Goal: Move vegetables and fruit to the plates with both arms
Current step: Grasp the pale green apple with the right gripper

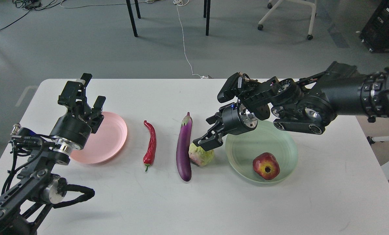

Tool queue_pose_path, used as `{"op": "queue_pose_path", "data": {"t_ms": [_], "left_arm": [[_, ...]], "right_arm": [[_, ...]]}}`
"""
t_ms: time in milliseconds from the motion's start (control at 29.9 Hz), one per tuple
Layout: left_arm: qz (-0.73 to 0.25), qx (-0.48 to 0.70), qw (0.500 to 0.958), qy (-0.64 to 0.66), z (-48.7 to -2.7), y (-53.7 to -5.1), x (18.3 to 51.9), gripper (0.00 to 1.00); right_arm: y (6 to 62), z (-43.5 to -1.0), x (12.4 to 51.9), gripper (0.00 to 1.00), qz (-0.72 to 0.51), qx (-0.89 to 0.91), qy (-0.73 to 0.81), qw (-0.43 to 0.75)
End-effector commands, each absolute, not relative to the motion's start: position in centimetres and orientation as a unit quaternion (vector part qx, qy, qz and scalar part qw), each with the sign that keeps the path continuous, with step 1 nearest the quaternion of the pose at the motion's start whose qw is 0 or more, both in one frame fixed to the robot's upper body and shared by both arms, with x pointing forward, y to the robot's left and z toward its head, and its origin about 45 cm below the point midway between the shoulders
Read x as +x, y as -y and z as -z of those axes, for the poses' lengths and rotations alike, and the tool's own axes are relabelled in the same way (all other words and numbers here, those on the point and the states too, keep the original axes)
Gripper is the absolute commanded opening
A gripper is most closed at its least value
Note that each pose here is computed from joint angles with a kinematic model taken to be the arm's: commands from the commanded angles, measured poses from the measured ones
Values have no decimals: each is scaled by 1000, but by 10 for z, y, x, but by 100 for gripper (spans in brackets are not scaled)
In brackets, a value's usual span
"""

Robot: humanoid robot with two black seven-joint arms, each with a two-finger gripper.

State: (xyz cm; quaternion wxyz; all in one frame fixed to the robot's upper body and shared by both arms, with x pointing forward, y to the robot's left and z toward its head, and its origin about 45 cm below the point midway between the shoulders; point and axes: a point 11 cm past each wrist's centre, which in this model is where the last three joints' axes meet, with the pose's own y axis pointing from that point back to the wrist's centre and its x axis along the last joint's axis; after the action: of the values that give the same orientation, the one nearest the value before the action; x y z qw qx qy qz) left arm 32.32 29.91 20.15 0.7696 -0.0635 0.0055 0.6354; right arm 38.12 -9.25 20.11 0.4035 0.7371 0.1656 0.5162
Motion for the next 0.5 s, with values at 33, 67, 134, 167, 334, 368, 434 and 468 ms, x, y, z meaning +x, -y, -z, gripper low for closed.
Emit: {"op": "queue_pose_path", "data": {"t_ms": [33, 67, 134, 167, 334, 368, 434, 468], "left_arm": [[-636, -63, 769, -6, -201, -300, 323, 98], [-636, -63, 769, -5, -202, -299, 323, 98], [-636, -63, 769, -6, -201, -300, 323, 98], [-636, -63, 769, -6, -201, -300, 323, 98], [-636, -62, 769, -5, -201, -300, 323, 98], [-636, -62, 769, -5, -201, -300, 323, 98], [-636, -62, 769, -5, -201, -300, 323, 98], [-636, -62, 769, -4, -202, -300, 323, 98]], "right_arm": [[91, -182, 377, 96, -513, 732, -181, 411], [92, -180, 376, 96, -511, 733, -180, 411], [94, -176, 375, 95, -512, 735, -177, 409], [95, -175, 376, 95, -513, 734, -175, 409], [104, -168, 380, 92, -510, 730, -173, 421], [105, -167, 379, 90, -509, 730, -173, 421], [106, -165, 379, 81, -508, 731, -173, 422], [105, -165, 379, 76, -508, 731, -172, 421]]}}
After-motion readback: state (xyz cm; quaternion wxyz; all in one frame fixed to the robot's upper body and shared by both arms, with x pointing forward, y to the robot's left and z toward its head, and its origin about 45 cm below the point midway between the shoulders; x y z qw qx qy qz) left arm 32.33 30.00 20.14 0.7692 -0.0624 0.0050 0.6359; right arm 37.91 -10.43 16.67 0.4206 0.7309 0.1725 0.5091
